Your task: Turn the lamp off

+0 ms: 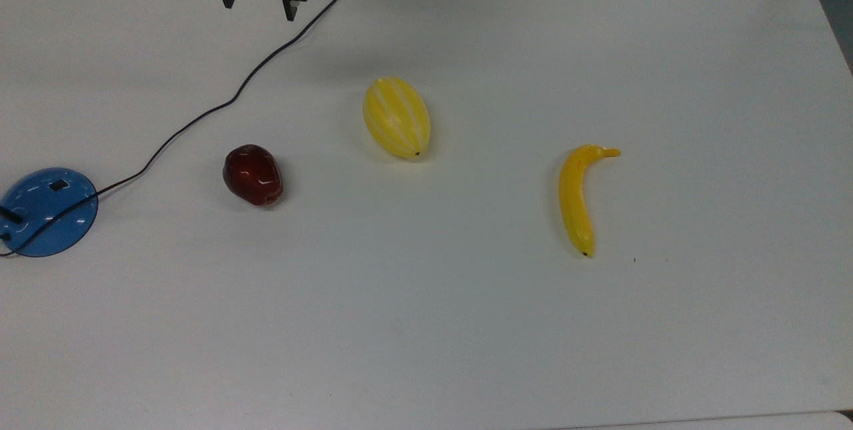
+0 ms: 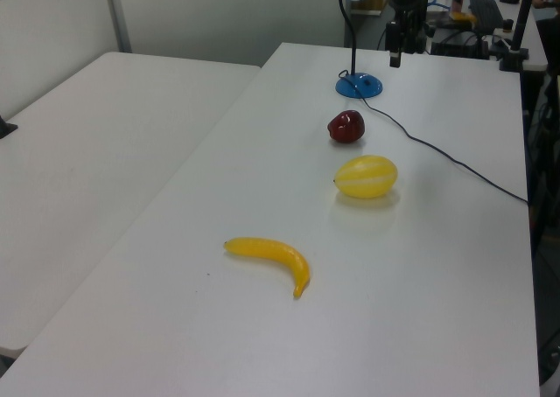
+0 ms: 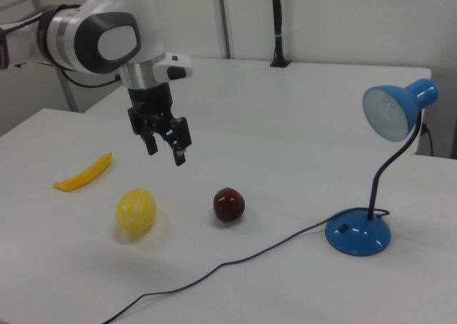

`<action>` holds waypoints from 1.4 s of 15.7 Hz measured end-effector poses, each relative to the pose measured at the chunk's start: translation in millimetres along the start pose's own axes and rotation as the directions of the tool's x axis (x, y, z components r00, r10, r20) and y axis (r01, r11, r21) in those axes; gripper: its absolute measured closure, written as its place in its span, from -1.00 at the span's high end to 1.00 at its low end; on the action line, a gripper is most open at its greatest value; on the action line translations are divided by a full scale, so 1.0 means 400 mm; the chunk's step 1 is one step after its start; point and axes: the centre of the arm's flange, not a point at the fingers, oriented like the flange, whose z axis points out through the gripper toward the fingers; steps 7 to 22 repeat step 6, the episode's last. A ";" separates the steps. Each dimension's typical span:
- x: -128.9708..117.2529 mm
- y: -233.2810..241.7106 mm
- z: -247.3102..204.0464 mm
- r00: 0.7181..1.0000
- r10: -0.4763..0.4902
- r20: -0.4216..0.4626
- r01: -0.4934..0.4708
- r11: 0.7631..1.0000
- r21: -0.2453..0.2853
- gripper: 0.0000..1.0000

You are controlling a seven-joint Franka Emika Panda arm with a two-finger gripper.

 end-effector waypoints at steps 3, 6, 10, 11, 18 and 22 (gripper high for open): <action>-0.008 0.000 0.012 1.000 -0.004 0.030 0.004 1.000 -0.001 1.00; -0.015 0.008 0.020 0.998 0.001 0.056 -0.001 1.000 -0.002 1.00; -0.015 0.008 0.020 0.998 0.001 0.056 -0.001 1.000 -0.002 1.00; -0.015 0.008 0.020 0.998 0.001 0.056 -0.001 1.000 -0.002 1.00; -0.015 0.008 0.020 0.998 0.001 0.056 -0.001 1.000 -0.002 1.00; -0.015 0.008 0.020 0.998 0.001 0.056 -0.001 1.000 -0.002 1.00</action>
